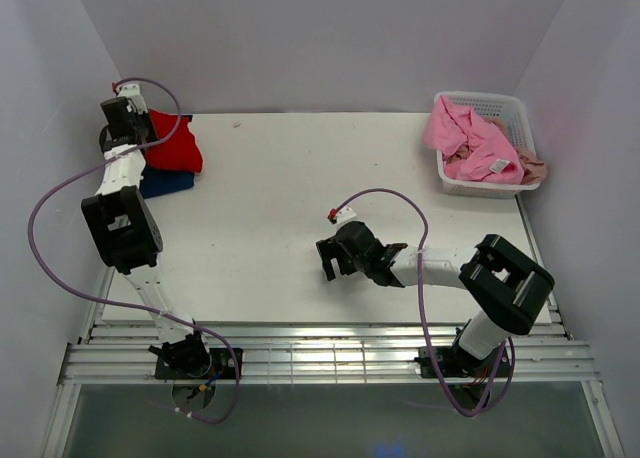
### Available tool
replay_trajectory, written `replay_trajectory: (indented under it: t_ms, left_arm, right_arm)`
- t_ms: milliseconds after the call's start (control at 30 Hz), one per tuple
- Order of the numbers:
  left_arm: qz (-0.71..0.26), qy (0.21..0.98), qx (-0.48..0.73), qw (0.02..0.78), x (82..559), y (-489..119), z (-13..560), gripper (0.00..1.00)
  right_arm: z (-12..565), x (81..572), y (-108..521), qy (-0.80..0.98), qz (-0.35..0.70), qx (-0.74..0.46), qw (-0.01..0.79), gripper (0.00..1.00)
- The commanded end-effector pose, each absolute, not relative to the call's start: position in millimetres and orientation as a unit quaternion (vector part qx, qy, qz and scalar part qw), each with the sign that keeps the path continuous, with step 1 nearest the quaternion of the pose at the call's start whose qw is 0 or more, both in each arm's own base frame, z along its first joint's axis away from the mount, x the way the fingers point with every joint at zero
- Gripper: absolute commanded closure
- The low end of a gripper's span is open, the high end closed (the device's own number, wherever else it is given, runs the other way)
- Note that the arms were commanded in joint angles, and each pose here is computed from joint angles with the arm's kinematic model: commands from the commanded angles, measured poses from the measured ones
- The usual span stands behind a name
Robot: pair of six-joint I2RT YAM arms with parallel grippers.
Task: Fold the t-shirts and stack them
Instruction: Put the neatly folded tshirt into the corner of the board with the left arm
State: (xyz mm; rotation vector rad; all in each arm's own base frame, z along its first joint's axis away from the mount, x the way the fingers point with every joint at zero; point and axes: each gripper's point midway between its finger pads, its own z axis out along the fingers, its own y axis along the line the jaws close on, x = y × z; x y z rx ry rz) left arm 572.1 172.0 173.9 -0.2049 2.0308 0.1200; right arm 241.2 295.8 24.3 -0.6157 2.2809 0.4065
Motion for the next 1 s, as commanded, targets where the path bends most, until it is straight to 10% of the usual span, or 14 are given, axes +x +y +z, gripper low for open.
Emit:
replay_trajectory:
  t_ms: [0, 500, 767, 967]
  left_arm:
    - [0.074, 0.820, -0.105, 0.559, 573.9, 195.9, 205.6, 1.00]
    - [0.117, 0.840, -0.157, 0.506, 567.7, 232.0, 118.4, 0.95]
    - [0.155, 0.770, -0.182, 0.592, 573.5, 222.5, 213.6, 0.19]
    - [0.239, 0.624, -0.159, 0.727, 528.5, 152.5, 413.1, 0.02]
  right_arm:
    - [-16.6, 209.1, 270.4, 0.914, 0.133, -0.254, 0.286, 0.08]
    - [-12.6, 202.0, 251.8, 0.917, 0.120, -0.245, 0.291, 0.08]
    - [27.3, 213.2, 250.1, 0.894, 0.141, -0.226, 0.360, 0.06]
    - [112.0, 236.7, 249.7, 0.849, 0.150, -0.209, 0.461, 0.06]
